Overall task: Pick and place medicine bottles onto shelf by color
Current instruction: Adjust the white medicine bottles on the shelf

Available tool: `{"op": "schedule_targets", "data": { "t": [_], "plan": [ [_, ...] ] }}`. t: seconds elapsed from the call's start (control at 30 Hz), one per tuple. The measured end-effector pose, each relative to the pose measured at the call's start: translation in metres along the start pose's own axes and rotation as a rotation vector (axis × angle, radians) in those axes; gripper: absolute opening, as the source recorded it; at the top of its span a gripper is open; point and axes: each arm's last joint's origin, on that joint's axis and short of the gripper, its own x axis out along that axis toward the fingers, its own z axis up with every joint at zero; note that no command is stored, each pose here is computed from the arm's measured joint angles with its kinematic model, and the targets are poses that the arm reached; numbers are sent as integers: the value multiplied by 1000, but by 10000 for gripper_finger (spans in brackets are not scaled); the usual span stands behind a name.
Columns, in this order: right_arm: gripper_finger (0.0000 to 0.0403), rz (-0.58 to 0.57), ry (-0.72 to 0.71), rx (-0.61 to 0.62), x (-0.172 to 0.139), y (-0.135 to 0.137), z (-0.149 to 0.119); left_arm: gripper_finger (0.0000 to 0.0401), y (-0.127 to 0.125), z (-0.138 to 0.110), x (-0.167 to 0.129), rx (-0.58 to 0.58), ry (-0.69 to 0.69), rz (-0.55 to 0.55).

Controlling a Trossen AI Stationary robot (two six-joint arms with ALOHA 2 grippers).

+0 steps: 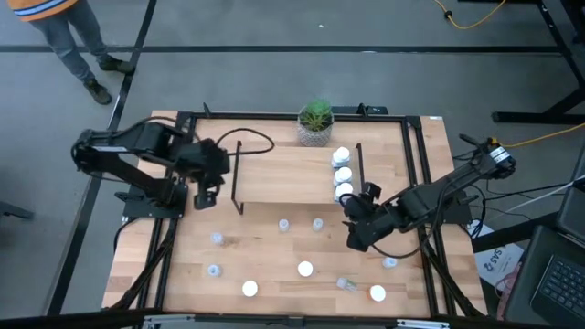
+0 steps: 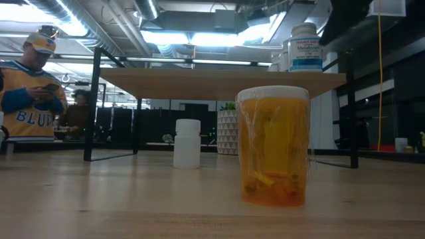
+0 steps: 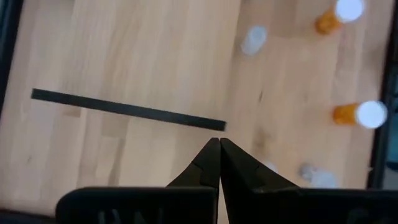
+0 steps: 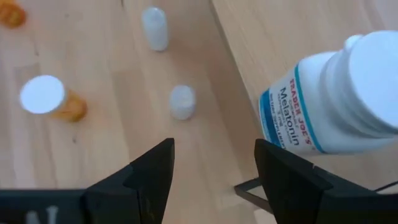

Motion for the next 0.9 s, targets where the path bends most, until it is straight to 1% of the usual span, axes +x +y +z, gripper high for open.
{"op": "schedule_targets", "data": {
  "t": [0.2, 0.27, 0.4, 0.53, 0.7, 0.9],
  "plan": [
    [224, -80, -41, 14, 9, -3, -6, 0, -1, -27, -23, 8, -8, -38],
    [224, -83, -51, 19, 12, -3, -7, 0, -1, -34, -28, 25, -8, -49],
    [224, -82, -53, 22, 15, -3, -8, 0, 1, -49, -42, 29, -61, -89],
    [224, -93, -70, 17, 15, -3, -7, 0, 8, -62, -53, 8, -135, -73],
    [224, -110, -71, 10, 17, -7, -4, 0, 16, -74, -56, -48, -186, -44],
    [224, -137, -60, -6, 22, -17, 2, 0, 18, -82, -43, -76, -157, -11]
  ]
}}
